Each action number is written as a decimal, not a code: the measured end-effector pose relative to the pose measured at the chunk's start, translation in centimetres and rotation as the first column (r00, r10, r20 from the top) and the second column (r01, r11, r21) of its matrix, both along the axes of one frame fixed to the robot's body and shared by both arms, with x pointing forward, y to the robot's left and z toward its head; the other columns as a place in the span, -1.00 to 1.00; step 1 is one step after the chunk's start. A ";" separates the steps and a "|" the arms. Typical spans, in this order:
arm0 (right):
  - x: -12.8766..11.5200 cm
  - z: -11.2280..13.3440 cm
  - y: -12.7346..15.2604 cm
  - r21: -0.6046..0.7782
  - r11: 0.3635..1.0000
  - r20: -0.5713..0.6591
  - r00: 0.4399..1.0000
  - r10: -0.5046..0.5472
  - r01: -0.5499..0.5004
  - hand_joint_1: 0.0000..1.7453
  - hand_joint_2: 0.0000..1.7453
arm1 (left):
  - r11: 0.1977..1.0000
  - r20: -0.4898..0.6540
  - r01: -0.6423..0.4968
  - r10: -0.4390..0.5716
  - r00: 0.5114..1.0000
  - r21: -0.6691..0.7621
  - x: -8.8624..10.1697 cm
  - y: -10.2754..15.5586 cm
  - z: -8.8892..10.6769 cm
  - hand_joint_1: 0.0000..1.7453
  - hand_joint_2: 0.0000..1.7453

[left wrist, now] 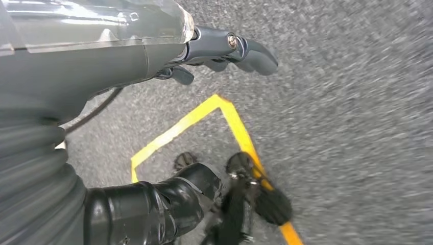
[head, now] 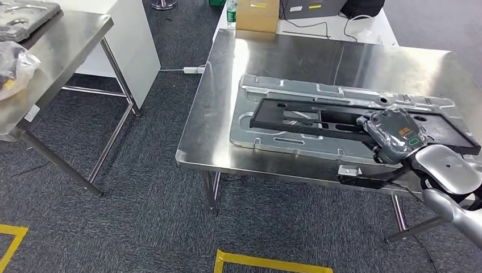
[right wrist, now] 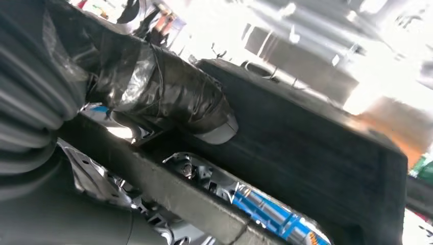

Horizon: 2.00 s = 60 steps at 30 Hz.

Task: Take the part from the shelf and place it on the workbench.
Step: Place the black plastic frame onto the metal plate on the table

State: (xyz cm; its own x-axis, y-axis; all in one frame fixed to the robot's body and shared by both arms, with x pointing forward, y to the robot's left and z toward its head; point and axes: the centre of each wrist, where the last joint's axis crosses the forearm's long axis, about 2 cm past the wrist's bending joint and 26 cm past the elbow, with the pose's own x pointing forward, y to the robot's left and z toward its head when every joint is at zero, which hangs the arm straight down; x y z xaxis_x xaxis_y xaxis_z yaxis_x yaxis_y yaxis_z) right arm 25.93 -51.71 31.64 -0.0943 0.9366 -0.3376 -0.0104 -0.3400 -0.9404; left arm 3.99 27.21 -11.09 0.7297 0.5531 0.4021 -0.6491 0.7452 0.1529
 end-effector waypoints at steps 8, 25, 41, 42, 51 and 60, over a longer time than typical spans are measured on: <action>0.0 -0.4 0.1 0.010 1.000 -0.005 1.000 0.000 0.001 1.00 1.00 | 1.000 -0.005 0.001 -0.001 1.000 -0.001 -0.1 0.0 0.0 -1.00 1.00; 0.7 -0.4 0.4 0.016 1.000 0.013 1.000 -0.001 0.001 1.00 1.00 | 1.000 -0.007 -0.001 0.001 1.000 0.004 0.0 0.0 0.0 -1.00 1.00; -0.4 0.2 -4.6 0.051 0.984 0.048 0.984 -0.173 0.171 1.00 1.00 | 1.000 -0.013 -0.012 0.012 1.000 0.007 -0.2 0.0 0.0 -1.00 1.00; -0.6 0.5 -5.2 0.053 0.981 0.054 0.980 -0.192 0.189 1.00 1.00 | 1.000 -0.013 -0.012 0.012 1.000 0.007 -0.2 0.0 0.0 -1.00 1.00; -1.8 1.4 -8.5 0.081 0.950 0.072 0.949 -0.308 0.302 1.00 1.00 | 1.000 -0.010 -0.015 0.015 1.000 0.007 -0.2 0.0 0.0 -1.00 1.00; -2.3 1.1 -9.4 0.086 0.939 0.061 0.939 -0.339 0.333 1.00 1.00 | 1.000 -0.003 -0.014 0.014 1.000 0.008 -0.1 -0.1 0.0 -1.00 1.00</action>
